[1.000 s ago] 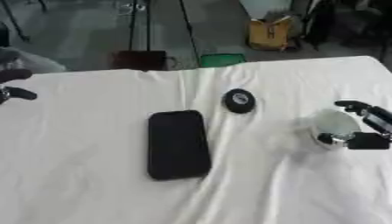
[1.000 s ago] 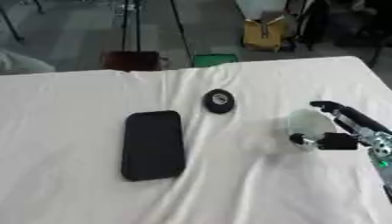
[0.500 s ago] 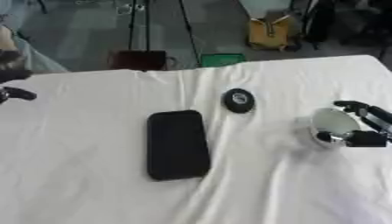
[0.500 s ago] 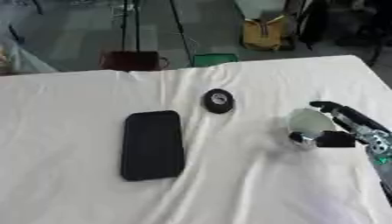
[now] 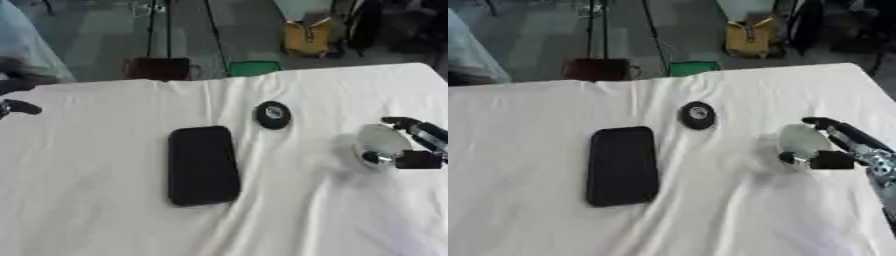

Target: Pick up objects on the table and place them in the box.

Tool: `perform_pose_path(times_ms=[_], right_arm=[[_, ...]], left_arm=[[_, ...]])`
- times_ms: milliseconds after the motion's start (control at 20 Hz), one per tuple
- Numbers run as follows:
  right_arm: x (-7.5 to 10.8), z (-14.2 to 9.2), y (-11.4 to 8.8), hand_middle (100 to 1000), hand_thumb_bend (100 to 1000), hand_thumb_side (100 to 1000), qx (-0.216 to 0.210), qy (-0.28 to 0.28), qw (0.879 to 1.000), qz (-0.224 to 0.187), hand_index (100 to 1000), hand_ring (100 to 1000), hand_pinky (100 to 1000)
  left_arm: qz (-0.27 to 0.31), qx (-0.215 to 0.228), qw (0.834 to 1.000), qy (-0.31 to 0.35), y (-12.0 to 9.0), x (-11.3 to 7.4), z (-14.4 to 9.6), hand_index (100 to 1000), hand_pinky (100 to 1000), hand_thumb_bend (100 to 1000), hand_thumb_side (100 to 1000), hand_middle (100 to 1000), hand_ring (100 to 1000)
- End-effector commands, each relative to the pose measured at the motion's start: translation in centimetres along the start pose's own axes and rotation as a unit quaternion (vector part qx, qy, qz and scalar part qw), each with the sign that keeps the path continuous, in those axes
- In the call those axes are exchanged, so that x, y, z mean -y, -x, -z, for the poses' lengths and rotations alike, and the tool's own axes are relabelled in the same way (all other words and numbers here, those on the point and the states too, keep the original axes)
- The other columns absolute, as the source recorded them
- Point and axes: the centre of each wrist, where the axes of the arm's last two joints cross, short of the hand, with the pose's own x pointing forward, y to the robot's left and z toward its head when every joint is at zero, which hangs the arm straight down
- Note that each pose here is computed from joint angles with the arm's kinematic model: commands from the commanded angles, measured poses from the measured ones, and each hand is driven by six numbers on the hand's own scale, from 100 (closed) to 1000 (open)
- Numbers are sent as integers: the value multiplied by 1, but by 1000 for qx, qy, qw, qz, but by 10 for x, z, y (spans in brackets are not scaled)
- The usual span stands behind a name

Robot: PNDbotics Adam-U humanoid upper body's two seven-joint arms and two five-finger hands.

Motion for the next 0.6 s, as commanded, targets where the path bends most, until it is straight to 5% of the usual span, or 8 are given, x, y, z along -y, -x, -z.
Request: perform_pose_path(times_ms=[50,600], right_arm=[[18,-4,1,968,735,649,-1,8,1000,-26,1000,974,1000],[16,-3,-8,961,724,631,2,2,997,-78,1000,943,988]], left_arm=[[9,13,1000,5,-7,-4,4,897,640,177,936,832,784],[8,14,1000,7,-7,-3,4,897,640,177,935,832,783]])
